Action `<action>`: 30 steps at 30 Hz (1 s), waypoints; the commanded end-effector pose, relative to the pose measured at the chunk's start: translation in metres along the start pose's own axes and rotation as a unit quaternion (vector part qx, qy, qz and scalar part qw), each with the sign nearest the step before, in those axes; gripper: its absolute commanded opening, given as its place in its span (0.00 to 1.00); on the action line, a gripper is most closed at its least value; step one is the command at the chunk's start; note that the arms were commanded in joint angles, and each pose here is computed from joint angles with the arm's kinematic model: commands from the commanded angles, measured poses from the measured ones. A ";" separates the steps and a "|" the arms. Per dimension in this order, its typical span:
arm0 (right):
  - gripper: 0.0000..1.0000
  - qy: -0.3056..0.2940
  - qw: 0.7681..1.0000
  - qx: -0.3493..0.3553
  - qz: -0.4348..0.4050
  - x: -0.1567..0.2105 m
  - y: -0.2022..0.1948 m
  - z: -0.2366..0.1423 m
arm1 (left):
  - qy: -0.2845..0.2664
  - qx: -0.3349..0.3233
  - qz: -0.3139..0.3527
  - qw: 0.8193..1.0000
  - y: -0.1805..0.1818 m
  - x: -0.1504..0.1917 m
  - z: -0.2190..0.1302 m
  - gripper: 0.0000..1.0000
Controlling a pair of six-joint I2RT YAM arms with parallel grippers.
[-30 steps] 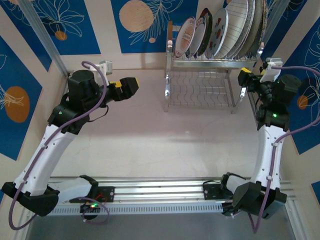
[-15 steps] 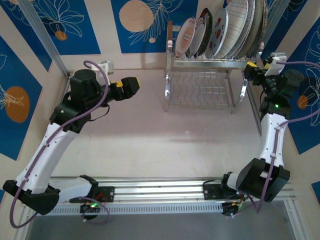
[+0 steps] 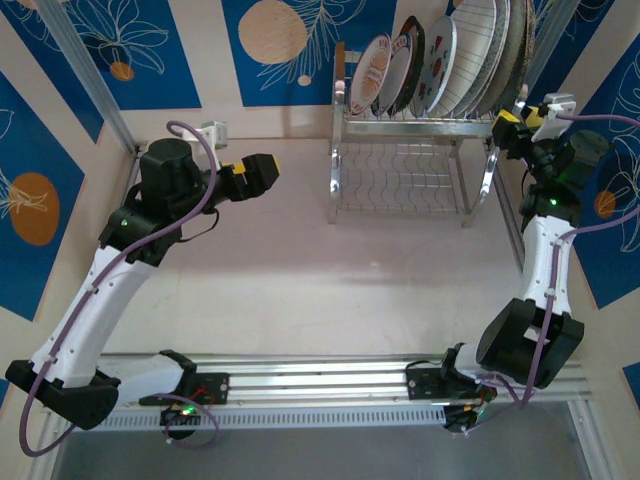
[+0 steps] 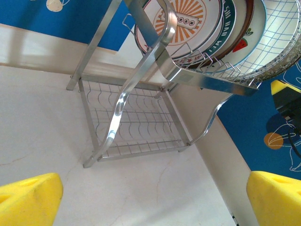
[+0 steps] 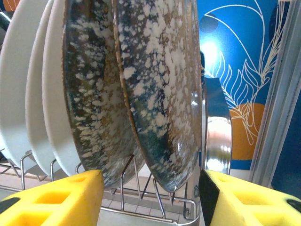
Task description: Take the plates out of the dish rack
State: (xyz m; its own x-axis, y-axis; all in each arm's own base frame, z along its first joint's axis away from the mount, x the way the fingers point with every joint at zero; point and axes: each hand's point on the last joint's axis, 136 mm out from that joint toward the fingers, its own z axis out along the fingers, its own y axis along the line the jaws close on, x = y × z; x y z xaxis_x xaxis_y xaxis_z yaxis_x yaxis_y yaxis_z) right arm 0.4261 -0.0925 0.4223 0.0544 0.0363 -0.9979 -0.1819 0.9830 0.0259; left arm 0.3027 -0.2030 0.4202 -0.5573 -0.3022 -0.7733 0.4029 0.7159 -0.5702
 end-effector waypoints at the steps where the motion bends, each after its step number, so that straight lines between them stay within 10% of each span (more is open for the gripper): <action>1: 0.57 -0.032 0.999 -0.011 -0.013 -0.023 0.003 0.002 | -0.016 0.020 0.001 1.000 -0.015 -0.011 -0.006 1.00; 30: 0.48 -0.044 0.998 0.010 -0.032 -0.036 -0.006 0.031 | -0.017 0.023 -0.014 0.999 -0.016 -0.014 -0.001 1.00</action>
State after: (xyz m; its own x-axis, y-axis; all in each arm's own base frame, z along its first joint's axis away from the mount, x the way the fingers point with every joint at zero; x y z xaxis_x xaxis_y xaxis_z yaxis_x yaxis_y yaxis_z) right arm 0.4562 -0.0945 0.4378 0.0969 0.0262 -0.9949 -0.1829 0.9831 0.0081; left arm 0.3066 -0.2050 0.4193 -0.5716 -0.3224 -0.7545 0.3837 0.7078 -0.5932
